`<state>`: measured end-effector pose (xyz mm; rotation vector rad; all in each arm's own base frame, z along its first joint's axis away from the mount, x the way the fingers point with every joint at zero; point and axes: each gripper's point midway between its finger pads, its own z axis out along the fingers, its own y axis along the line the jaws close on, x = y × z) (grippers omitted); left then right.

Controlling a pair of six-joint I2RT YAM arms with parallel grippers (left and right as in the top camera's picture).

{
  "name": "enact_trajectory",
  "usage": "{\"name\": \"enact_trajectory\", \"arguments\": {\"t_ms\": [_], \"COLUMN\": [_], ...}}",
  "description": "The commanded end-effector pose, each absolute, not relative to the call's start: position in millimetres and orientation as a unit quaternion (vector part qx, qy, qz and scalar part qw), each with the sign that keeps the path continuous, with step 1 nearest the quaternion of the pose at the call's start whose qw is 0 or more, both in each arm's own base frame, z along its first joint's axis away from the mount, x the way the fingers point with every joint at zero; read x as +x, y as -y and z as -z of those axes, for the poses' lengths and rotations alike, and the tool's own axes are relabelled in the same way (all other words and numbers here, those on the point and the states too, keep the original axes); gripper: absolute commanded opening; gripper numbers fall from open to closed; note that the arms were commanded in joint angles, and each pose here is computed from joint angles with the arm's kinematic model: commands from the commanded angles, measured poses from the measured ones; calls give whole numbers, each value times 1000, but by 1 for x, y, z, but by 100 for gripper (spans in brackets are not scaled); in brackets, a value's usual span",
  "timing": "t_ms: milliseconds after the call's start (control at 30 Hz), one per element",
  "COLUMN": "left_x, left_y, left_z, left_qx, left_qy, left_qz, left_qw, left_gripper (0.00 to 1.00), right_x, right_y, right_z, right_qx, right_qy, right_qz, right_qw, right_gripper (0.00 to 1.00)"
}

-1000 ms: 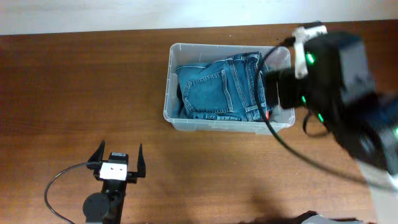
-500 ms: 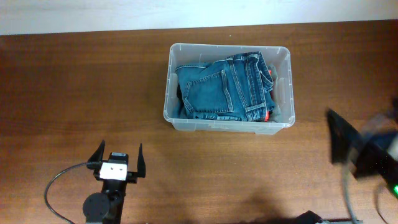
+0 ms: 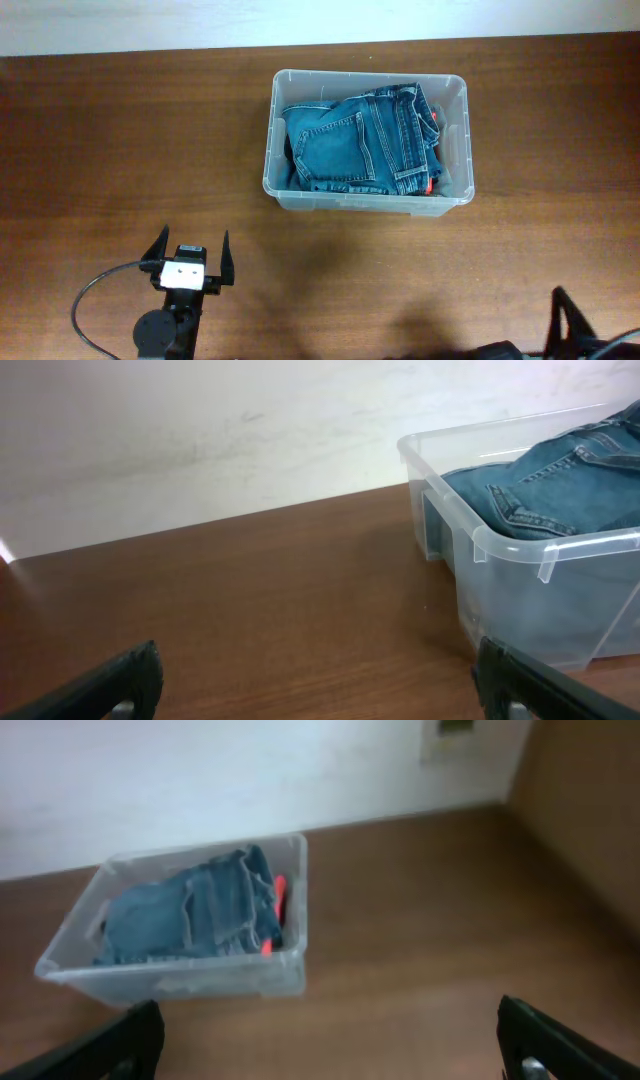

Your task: Pack container

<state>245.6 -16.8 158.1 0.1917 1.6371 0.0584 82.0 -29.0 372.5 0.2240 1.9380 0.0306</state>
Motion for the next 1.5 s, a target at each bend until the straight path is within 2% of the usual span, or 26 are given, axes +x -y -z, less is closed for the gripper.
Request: {"name": "enact_trajectory", "arguments": {"t_ms": [0,333,600,833,1467], "left_x": [246,246,246,246,246], "left_y": [15,15,15,15,15], "left_z": [-157,-157,-157,-157,-157], "left_qx": [87,87,87,87,87], "left_qy": [-728,-729,-728,-729,-728], "left_qz": [-35,-35,-35,-35,-35], "left_qw": [679,679,679,679,679], "left_gripper": [99,99,99,99,99], "right_x": [83,155,202,215,241], "right_y": [30,13,-3,-8,-3], "right_z": [-341,-308,-303,-288,-222], "right_qx": [169,166,141,130,134], "right_qy": [-811,-746,-661,-623,-636], "right_qz": [-45,-97,-149,-166,-151], "right_qw": [558,638,722,754,745], "right_gripper": [98,98,98,98,98]}}
